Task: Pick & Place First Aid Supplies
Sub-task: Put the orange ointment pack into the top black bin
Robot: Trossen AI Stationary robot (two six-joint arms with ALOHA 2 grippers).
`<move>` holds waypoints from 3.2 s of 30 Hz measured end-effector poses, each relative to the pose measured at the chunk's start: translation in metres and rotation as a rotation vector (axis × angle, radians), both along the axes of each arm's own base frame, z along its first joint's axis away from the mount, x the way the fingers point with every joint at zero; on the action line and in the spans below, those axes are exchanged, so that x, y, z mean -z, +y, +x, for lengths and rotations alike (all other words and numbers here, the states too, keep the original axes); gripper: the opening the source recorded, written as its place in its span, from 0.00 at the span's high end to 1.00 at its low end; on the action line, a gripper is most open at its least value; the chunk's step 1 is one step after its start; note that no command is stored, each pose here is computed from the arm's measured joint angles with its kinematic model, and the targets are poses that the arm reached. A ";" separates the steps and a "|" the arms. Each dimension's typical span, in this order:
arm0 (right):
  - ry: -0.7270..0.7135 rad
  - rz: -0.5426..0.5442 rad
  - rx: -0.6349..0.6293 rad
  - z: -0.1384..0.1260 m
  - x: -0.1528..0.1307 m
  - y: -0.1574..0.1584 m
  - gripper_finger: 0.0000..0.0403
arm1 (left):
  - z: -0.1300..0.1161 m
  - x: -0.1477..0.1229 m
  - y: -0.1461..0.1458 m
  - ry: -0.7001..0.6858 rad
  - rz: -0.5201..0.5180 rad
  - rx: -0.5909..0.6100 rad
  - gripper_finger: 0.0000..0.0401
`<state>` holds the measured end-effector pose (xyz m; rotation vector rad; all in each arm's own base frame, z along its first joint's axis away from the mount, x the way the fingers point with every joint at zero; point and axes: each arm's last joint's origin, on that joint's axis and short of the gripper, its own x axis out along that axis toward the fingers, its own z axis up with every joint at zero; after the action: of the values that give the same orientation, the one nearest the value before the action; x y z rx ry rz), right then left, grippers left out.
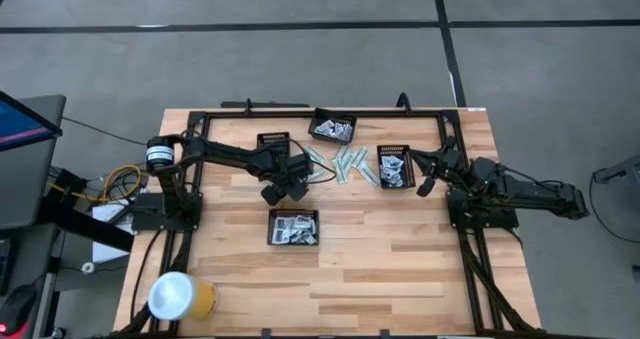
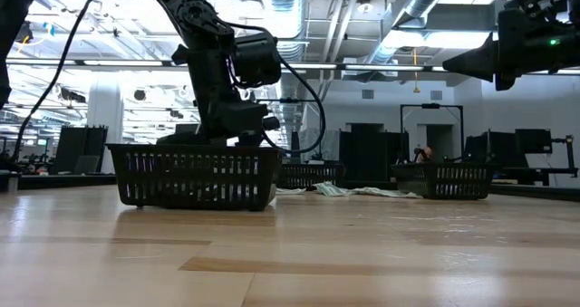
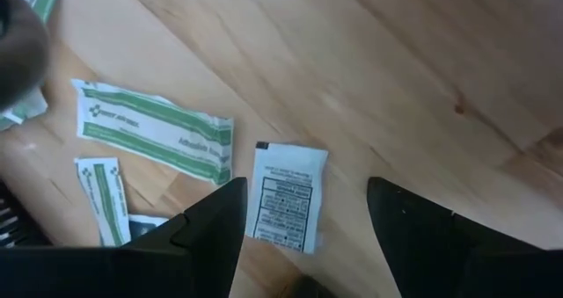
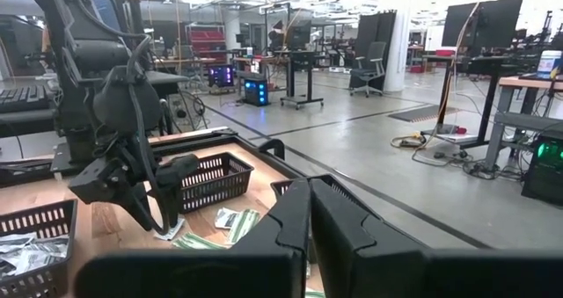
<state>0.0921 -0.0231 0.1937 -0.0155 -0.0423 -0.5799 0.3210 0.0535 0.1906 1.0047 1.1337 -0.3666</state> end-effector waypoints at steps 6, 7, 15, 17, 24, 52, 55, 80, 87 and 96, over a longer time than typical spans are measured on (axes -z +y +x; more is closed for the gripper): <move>0.001 0.000 0.000 0.000 0.000 0.000 0.98 | 0.000 0.000 0.001 -0.001 0.001 -0.003 0.41; 0.001 0.000 0.000 0.000 0.000 0.000 0.98 | 0.000 0.000 0.001 -0.001 0.001 -0.003 0.41; 0.001 0.000 0.000 0.000 0.000 0.000 0.98 | 0.000 0.000 0.000 -0.005 -0.022 0.004 0.49; 0.001 0.000 0.000 0.000 0.000 0.000 0.98 | 0.000 0.000 0.000 -0.006 -0.032 0.009 0.53; 0.001 0.000 0.000 0.000 0.000 0.000 0.98 | 0.000 0.000 -0.001 -0.007 -0.034 0.010 0.63; 0.001 0.000 0.000 0.000 0.000 0.000 0.98 | 0.003 0.008 0.006 0.003 -0.079 0.000 0.79; 0.001 0.000 0.000 0.000 0.000 0.000 0.98 | 0.002 0.009 0.006 0.007 -0.079 0.000 0.84; 0.001 0.000 0.000 0.000 0.000 0.000 0.98 | 0.006 0.003 0.002 -0.054 -0.074 -0.002 0.97; 0.001 0.000 0.000 0.000 0.000 0.000 0.98 | 0.002 -0.013 0.002 -0.120 -0.059 0.000 0.98; 0.001 0.000 0.000 0.000 0.000 0.000 0.98 | -0.004 -0.048 0.002 -0.290 -0.030 0.002 0.98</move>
<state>0.0921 -0.0232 0.1936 -0.0159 -0.0417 -0.5800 0.3174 0.0552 0.2384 0.9969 0.8632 -0.2298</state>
